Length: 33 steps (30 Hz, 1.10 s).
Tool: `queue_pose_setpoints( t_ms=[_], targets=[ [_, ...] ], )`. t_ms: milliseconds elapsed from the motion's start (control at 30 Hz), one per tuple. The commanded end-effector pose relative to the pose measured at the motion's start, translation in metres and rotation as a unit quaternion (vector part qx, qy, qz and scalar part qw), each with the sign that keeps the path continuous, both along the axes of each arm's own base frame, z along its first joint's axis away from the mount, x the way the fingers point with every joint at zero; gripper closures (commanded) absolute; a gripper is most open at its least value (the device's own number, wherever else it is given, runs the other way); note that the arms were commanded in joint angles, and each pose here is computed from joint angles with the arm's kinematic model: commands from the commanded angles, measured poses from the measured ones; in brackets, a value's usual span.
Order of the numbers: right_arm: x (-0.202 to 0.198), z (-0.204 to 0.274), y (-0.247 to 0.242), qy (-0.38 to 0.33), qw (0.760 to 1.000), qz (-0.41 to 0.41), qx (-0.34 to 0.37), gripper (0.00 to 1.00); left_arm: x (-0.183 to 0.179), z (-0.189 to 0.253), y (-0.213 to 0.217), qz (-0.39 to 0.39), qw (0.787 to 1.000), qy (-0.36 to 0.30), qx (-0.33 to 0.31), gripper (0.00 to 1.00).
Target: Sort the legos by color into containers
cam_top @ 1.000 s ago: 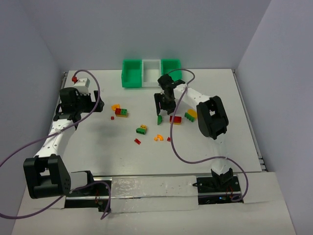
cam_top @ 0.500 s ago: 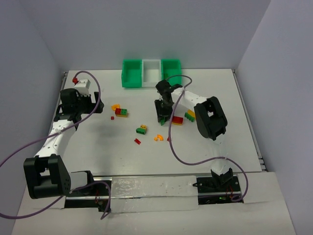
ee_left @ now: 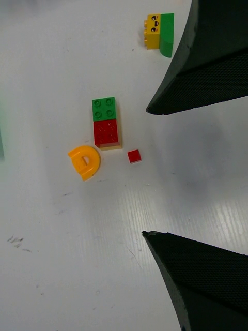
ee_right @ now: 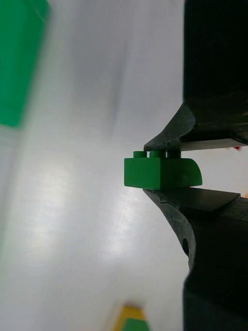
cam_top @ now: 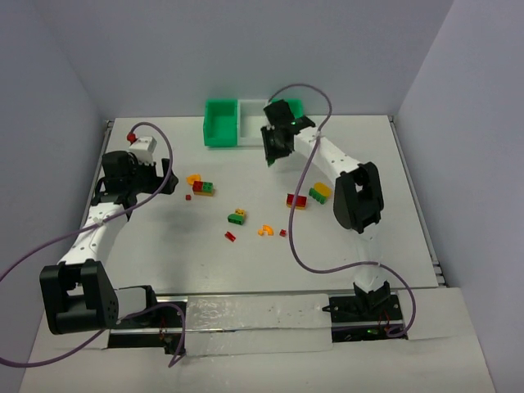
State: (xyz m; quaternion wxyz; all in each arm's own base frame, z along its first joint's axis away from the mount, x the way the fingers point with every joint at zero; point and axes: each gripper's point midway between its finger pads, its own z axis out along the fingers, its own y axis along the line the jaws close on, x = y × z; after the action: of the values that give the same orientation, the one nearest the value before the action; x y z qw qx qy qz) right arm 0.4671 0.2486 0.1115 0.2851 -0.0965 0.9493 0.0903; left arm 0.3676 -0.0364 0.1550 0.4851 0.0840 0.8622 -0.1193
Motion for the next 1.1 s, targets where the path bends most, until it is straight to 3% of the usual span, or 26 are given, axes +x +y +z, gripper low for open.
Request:
queue_pose_setpoints(
  t_ms=[0, 300, 700, 800, 1000, 1067],
  targets=[
    [0.084, 0.091, -0.06, -0.187, 0.978, -0.083, -0.03, 1.0, 0.007, 0.022, -0.019, -0.047, 0.998, -0.041, -0.01, 0.01],
    [0.159, 0.101, -0.104, -0.279, 0.947, -0.153, -0.036, 0.99, 0.006, 0.015, -0.062, -0.104, 0.994, -0.02, 0.005, 0.02],
    [0.185, 0.087, -0.07, -0.306, 0.947, -0.098, 0.0, 0.9, -0.004, -0.008, -0.113, -0.163, 0.986, 0.033, 0.013, 0.05],
    [0.19, 0.079, -0.069, -0.304, 0.948, -0.099, -0.006, 0.81, -0.009, -0.014, -0.126, -0.175, 0.983, 0.052, 0.016, 0.06],
    [0.193, 0.063, -0.068, -0.296, 0.95, -0.101, -0.011, 0.49, -0.026, -0.036, -0.153, -0.189, 0.973, 0.127, 0.03, 0.08],
    [0.192, 0.062, -0.067, -0.293, 0.951, -0.099, -0.009, 0.44, -0.029, -0.037, -0.161, -0.19, 0.971, 0.144, 0.025, 0.08]
  ],
)
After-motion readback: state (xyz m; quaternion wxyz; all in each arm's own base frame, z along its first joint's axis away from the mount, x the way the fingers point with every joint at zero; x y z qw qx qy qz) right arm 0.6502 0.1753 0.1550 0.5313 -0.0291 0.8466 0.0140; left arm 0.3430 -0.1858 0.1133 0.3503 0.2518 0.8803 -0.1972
